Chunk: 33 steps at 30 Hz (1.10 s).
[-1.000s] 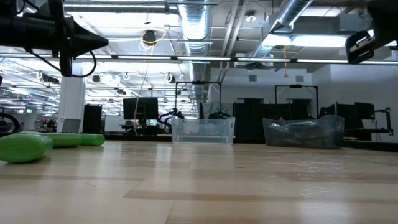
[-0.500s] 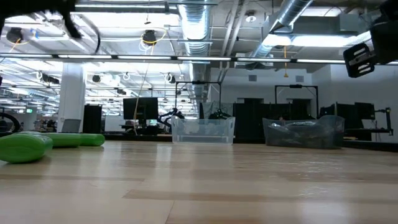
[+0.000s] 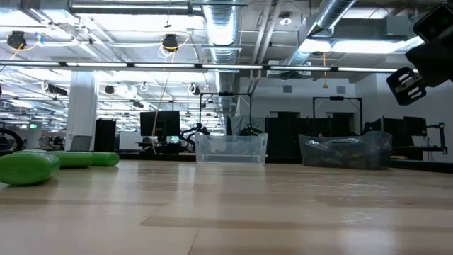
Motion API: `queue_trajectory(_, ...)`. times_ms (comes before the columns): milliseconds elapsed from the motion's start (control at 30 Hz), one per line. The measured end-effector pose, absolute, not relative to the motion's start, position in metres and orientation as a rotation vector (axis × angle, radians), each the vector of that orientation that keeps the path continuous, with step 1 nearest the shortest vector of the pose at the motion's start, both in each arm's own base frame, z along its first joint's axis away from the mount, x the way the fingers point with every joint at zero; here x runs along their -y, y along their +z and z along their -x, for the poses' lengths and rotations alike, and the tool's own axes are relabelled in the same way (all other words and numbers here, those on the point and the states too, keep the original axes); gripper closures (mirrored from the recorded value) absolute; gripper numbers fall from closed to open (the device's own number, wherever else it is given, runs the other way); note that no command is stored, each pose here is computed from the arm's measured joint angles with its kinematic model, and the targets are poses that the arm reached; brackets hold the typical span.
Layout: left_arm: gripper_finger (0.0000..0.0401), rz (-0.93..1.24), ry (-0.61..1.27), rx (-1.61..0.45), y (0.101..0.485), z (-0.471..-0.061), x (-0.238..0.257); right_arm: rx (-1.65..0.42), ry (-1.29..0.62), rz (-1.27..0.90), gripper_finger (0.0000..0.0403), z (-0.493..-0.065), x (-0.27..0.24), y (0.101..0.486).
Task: Pick & Place Travel size toiletries
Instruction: Put the green shampoo into the transparent bin
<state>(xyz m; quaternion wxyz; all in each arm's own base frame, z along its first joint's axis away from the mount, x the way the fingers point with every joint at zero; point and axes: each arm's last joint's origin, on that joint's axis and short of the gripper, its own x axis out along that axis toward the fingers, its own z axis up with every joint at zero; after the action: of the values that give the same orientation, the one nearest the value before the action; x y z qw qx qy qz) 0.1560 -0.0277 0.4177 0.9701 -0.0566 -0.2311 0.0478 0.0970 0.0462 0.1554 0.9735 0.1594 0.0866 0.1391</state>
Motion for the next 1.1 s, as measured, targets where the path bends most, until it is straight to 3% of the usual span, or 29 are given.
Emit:
queue_trajectory(100, 0.0285, 0.040, 0.087, 0.217, 0.422, -0.181, 0.034, -0.175, 0.281, -0.322, 0.0403, -0.097, -0.046, 0.155)
queue_trajectory(233, 0.0211, -0.028, 0.198, -0.267, 0.403, -0.196, 0.033, -0.175, 0.281, -0.321, 0.0403, -0.097, -0.046, 0.155)
queue_trajectory(367, 0.0155, 0.102, 0.383, -0.608, 0.372, -0.195, 0.020, -0.175, 0.281, -0.321, 0.0403, -0.097, -0.046, 0.155)
queue_trajectory(500, 0.0131, 0.221, 0.517, -0.830, 0.340, -0.184, 0.008, -0.175, 0.281, -0.321, 0.0403, -0.097, -0.046, 0.155)
queue_trajectory(700, 0.0128, 0.466, 0.692, -0.936, 0.289, -0.159, -0.007, -0.175, 0.281, -0.321, 0.0403, -0.097, -0.046, 0.155)
queue_trajectory(900, 0.0128, 0.866, 1.086, -0.806, 0.244, -0.135, -0.022, -0.176, 0.281, -0.321, 0.0403, -0.097, -0.046, 0.155)
queue_trajectory(1100, 0.0128, 0.744, 0.971, -0.979, 0.217, -0.134, -0.022, -0.176, 0.281, -0.321, 0.0403, -0.097, -0.046, 0.155)
